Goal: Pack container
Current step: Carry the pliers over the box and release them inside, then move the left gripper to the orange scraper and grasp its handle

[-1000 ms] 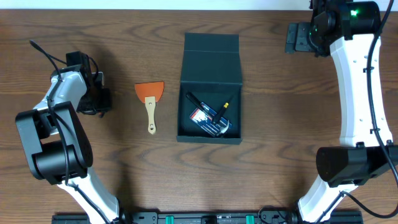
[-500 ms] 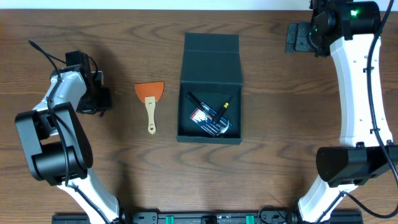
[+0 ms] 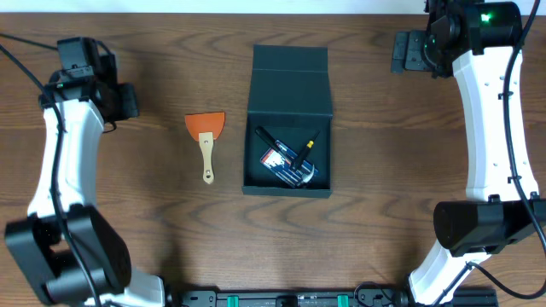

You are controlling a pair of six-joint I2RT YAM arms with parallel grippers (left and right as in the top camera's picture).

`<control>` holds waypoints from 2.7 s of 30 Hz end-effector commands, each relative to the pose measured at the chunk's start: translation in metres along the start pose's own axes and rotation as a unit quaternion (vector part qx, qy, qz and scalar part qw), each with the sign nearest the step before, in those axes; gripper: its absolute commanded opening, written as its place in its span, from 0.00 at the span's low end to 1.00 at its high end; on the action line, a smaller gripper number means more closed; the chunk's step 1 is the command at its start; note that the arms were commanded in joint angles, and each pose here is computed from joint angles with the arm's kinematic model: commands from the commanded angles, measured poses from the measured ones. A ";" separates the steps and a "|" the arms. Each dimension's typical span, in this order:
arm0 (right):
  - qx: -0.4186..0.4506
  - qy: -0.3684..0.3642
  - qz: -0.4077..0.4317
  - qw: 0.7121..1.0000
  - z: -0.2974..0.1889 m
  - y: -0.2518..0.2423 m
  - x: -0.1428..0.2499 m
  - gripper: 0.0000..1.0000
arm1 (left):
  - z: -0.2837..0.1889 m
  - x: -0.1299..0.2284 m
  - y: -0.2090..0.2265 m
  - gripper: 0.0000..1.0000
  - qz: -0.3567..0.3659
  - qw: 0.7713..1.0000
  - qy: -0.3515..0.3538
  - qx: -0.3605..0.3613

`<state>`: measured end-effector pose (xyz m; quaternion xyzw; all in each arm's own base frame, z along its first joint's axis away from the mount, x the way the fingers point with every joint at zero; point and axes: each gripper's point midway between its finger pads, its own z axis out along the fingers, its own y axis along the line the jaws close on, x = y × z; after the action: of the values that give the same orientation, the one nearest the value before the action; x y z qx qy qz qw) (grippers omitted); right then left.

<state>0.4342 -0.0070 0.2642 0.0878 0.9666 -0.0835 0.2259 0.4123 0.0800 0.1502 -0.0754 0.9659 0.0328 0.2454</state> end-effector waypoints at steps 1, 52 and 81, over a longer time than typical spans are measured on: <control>-0.001 -0.009 0.013 1.000 -0.006 -0.002 -0.004 0.99 | -0.031 -0.015 -0.033 0.06 0.030 0.999 -0.041 0.017; -0.001 -0.009 0.013 1.000 -0.006 -0.002 -0.004 0.99 | 0.006 0.195 -0.322 0.34 0.371 0.900 0.156 0.166; -0.001 -0.009 0.013 1.000 -0.006 -0.002 -0.004 0.99 | -0.056 0.066 -0.104 0.57 -0.006 0.994 0.090 -0.069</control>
<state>0.4342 -0.0071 0.2642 0.0879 0.9666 -0.0837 0.2259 0.3511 -0.0606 0.1876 -0.0527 0.9791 0.0662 0.1851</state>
